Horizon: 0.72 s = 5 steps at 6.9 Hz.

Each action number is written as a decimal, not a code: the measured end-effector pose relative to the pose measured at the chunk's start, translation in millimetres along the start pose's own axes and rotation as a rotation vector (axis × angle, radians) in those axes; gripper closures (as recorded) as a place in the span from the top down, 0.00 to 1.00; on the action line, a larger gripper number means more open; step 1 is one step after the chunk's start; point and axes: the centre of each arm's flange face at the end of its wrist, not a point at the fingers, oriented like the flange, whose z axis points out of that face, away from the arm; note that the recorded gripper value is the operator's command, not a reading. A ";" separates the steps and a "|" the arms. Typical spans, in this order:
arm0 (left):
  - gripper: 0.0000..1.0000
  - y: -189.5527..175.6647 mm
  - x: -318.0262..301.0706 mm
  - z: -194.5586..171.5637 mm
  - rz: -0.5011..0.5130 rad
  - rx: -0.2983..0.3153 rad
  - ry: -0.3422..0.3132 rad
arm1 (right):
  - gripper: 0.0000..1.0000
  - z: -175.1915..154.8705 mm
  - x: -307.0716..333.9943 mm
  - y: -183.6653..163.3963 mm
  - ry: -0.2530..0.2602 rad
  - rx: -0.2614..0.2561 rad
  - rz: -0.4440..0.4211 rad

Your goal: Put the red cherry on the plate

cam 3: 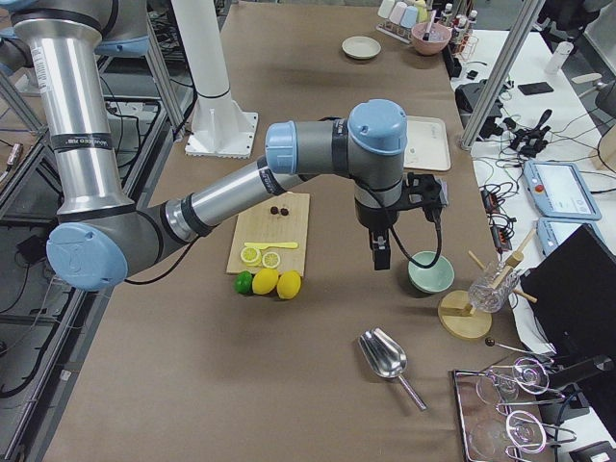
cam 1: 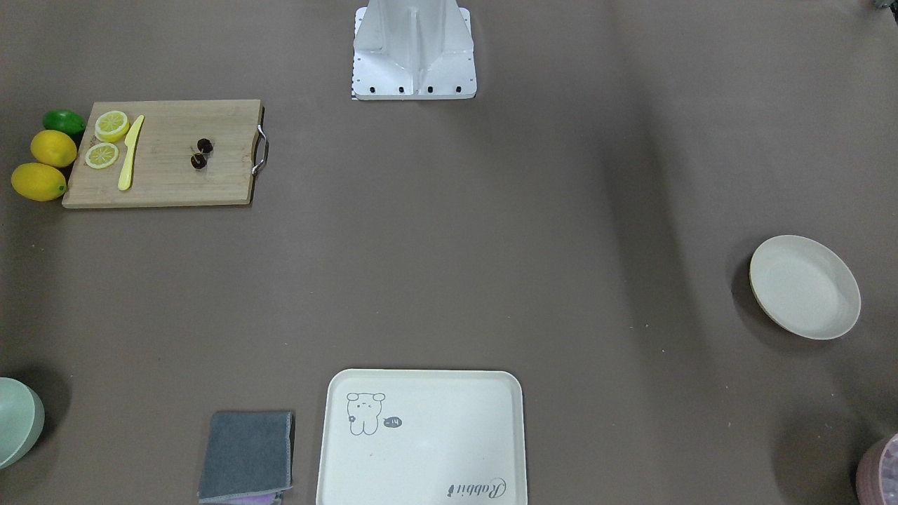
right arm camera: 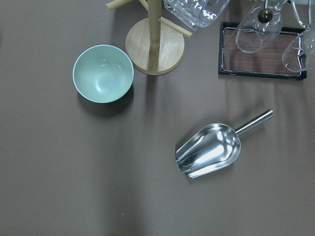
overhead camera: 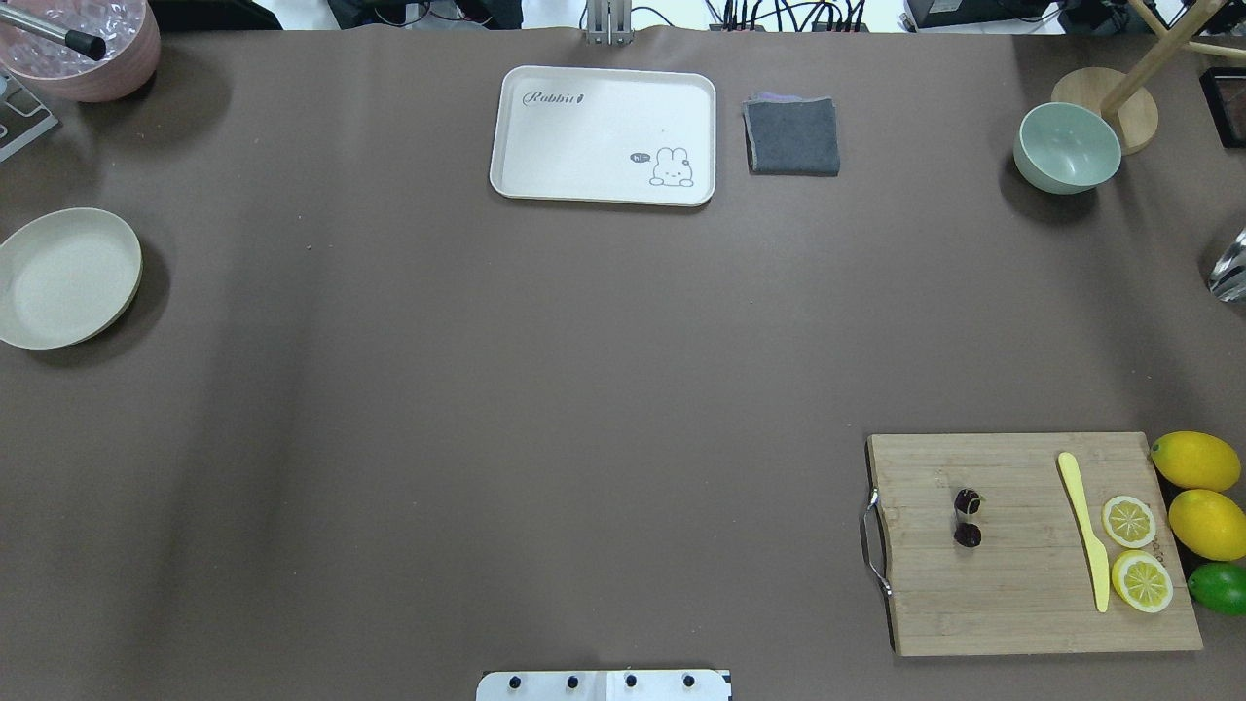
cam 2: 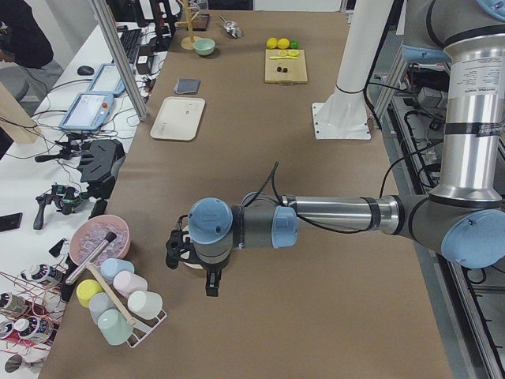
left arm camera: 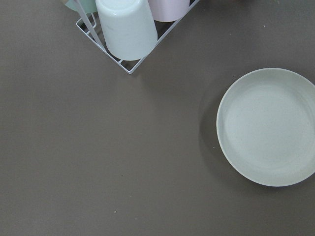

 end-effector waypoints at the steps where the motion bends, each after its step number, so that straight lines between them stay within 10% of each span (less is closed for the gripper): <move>1: 0.99 -3.1 0.4 2.7 0.000 0.000 0.044 | 1.00 -0.3 1.7 5.6 0.000 -0.003 0.009; 5: 0.99 -52.4 19.6 65.6 0.086 -0.026 0.111 | 1.00 7.6 13.6 23.5 -0.006 -0.035 0.054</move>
